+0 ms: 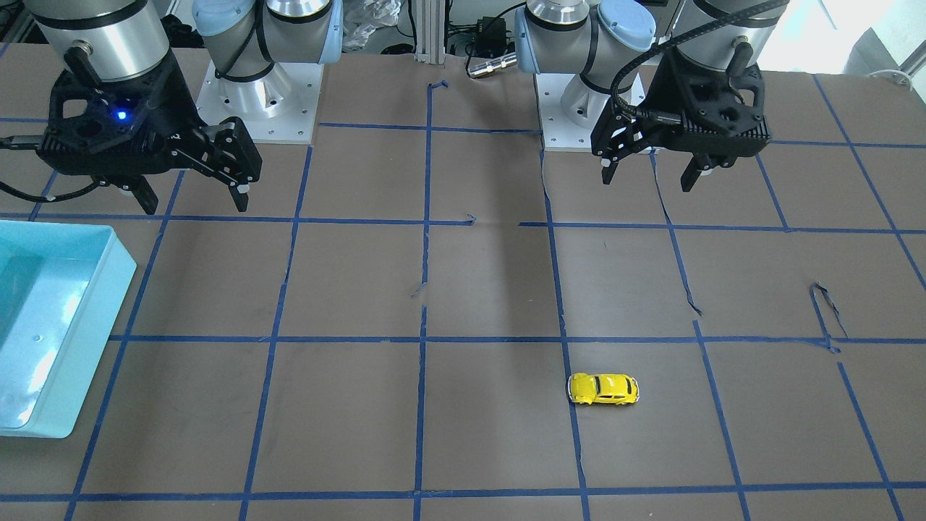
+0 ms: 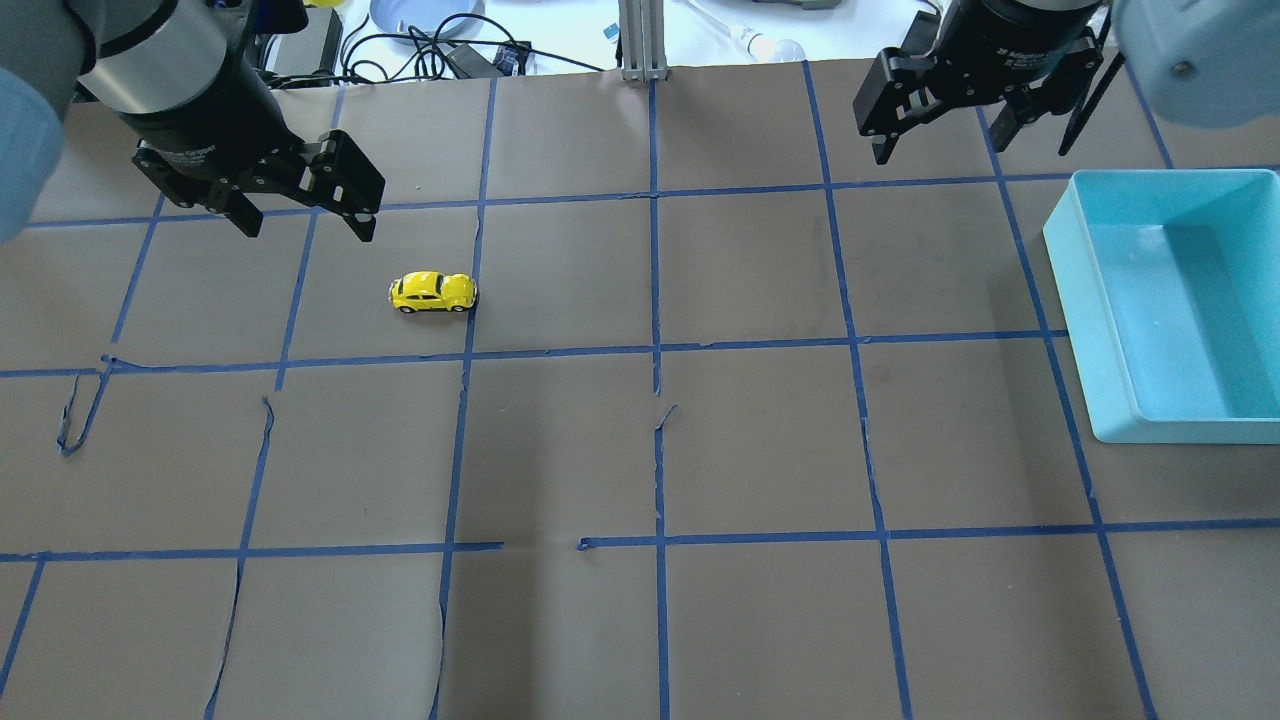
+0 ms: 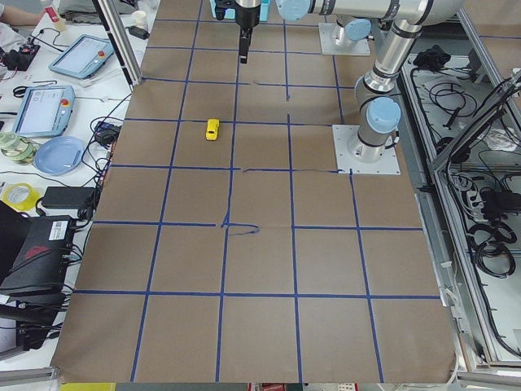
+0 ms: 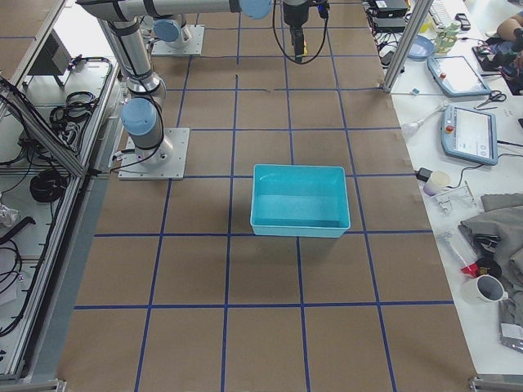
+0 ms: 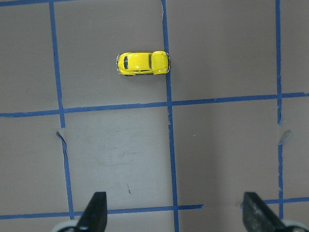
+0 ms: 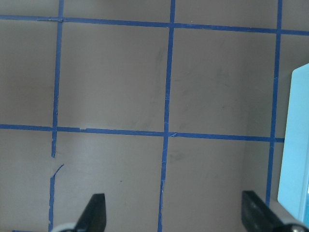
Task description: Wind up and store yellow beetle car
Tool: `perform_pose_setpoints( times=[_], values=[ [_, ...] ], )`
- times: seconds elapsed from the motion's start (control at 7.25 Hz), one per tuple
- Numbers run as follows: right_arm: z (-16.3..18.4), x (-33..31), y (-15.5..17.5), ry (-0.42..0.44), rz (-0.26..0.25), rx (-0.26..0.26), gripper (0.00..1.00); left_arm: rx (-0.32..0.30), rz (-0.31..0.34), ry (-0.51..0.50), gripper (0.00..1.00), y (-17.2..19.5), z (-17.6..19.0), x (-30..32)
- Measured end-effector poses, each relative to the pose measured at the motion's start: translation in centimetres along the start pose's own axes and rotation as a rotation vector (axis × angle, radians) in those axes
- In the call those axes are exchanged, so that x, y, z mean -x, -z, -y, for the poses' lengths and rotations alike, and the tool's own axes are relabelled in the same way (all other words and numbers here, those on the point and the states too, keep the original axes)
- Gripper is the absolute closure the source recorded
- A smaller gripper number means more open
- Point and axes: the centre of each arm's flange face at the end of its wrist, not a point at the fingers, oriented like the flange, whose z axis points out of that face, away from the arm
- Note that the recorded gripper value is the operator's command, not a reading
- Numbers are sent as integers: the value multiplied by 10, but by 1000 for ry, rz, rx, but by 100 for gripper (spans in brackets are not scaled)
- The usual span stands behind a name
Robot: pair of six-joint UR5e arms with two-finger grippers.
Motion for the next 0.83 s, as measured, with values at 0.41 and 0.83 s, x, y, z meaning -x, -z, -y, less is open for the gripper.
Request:
perform_pose_setpoints(
  times=[0.41, 0.83],
  values=[
    [0, 0, 0, -1, 0, 1, 0, -4, -1, -35, 0, -6, 7, 1],
    [0, 0, 0, 0, 0, 1, 0, -19, -9, -317, 6, -30, 30, 4]
  ],
)
